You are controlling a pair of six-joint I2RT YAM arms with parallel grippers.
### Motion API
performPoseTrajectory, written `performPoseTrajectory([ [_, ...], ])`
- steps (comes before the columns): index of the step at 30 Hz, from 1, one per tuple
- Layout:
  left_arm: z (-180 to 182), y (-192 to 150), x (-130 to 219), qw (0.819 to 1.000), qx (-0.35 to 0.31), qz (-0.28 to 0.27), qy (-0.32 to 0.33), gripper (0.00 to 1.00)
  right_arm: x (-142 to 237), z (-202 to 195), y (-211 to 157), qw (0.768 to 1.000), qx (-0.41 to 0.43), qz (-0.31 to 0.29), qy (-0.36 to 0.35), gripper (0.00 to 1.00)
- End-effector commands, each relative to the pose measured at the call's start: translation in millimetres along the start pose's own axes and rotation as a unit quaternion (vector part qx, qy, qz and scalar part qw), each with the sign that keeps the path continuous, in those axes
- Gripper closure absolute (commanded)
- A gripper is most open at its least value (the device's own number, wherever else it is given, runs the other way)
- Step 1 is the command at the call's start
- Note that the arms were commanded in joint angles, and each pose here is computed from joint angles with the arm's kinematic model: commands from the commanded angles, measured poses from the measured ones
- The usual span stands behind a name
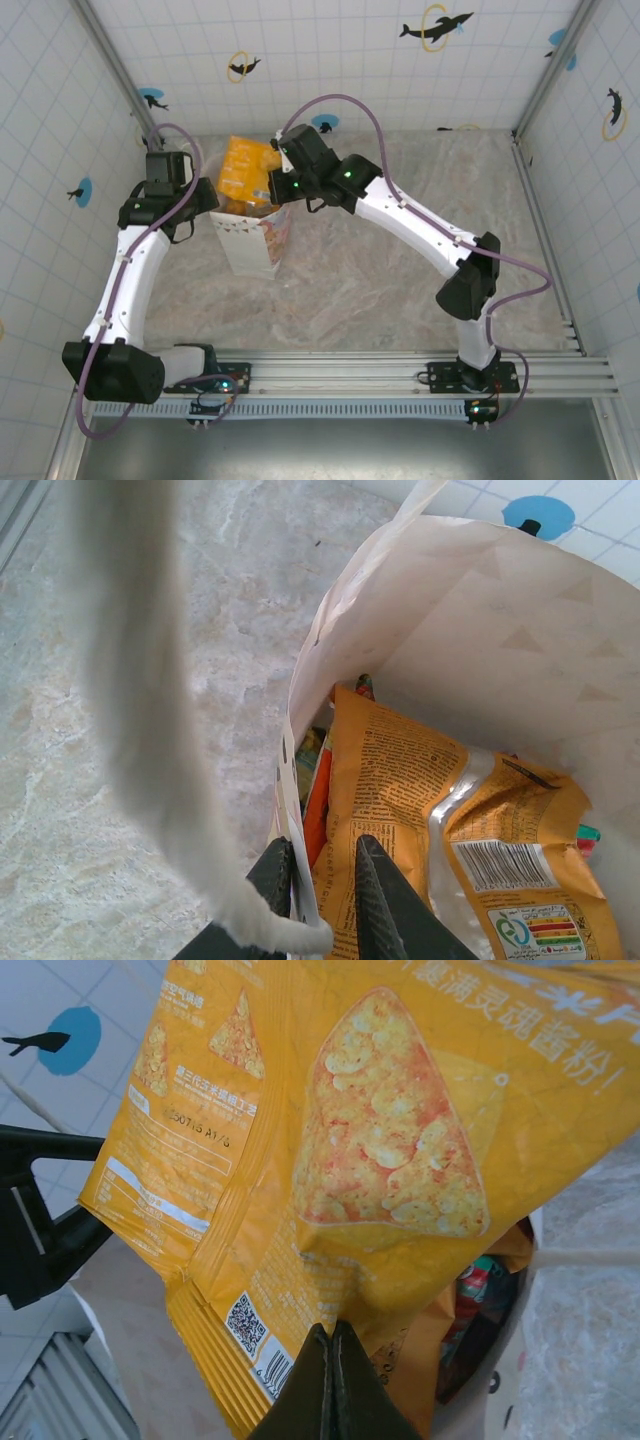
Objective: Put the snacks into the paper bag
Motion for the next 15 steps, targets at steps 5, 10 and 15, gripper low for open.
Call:
performPoseTrajectory([
  [5,4,7,20,0.999,-0.005,-0.033,0.029,0.76,4,16,6,1.000,0.014,-0.005,0.020,0.72],
  [10,1,12,29,0.999,-0.007,-0.045,0.025,0.66,24,16,16,0.999,0.029,-0.035,0.005,0.66],
  [15,-7,20,38,0.998,-0.006,-0.060,-0.003,0.51,60,20,25,0.996,0.038,-0.078,0.013,0.64],
])
Point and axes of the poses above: each hand's point on the last joint's axis, 136 mm out from that joint toward the fingers, its own x axis back along the fingers, its own z axis along the line the jaws close on, y = z × x, the point moved 10 cm from there along x, back along the fingers, and after that the axes turned 11 degrees about x, right-handed, at the moved point
